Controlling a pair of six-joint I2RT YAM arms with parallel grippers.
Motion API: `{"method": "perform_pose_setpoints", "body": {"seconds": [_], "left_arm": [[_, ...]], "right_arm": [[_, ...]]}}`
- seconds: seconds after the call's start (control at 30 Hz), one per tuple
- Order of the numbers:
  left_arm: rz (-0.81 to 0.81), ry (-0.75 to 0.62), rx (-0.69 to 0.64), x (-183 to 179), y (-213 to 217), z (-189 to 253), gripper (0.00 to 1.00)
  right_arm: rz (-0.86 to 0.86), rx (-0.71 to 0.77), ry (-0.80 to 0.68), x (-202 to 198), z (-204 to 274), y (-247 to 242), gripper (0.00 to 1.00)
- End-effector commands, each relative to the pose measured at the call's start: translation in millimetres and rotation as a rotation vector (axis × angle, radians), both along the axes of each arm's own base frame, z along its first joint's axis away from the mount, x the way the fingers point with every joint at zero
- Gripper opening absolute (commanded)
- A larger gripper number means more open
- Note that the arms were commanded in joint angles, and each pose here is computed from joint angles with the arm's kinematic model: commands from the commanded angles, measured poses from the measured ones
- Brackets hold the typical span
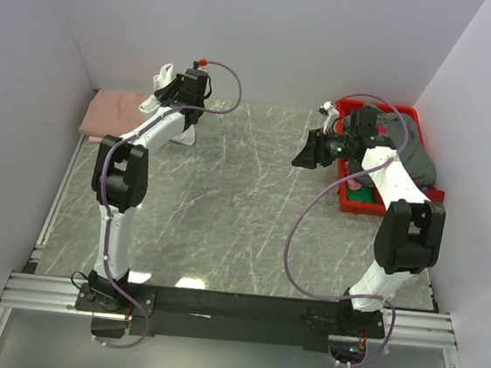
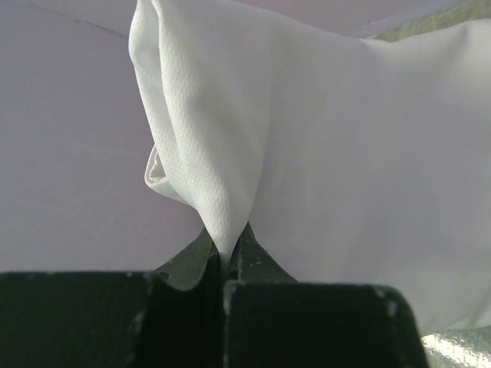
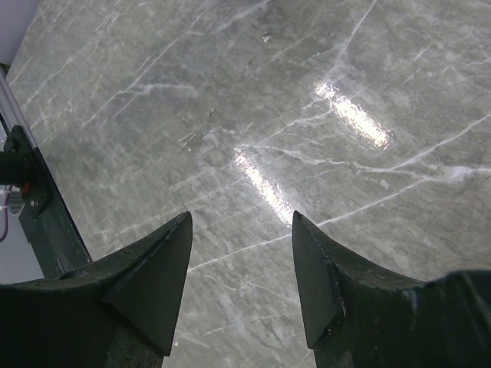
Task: Fold and stack the t-shirts
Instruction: Neatly place the folded tshirt to the corner
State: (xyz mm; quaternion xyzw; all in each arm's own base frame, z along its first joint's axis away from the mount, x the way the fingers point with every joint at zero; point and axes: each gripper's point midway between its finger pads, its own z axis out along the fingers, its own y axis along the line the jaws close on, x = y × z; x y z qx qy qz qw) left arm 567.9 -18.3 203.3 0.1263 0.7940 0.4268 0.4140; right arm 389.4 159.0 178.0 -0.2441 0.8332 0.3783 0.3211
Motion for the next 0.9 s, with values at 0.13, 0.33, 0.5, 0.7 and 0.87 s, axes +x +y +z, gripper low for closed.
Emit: {"method": "perform_pose_setpoints", "body": {"seconds": [0.13,0.33,0.5,0.7,0.87], "left_arm": [[-0.018,-0.147,0.029,-4,4,70,0.0],[-0.033,-0.173,0.047,-4,4,86,0.0],[-0.041,-0.174,0.051,-5,4,90,0.0],[-0.036,-0.189,0.056,-6,5,101,0.0],[-0.036,-0.208,0.055,-9,7,112,0.0]], "right_arm": [[0.032,0.018,0.006,-3,-1,7,0.62],[0.034,0.015,0.009,-3,-3,8,0.62],[0.038,0.012,0.009,-3,-3,9,0.62],[0.041,0.012,0.014,-3,-5,10,0.62],[0.043,0.01,0.015,-4,-6,11,0.62]]}}
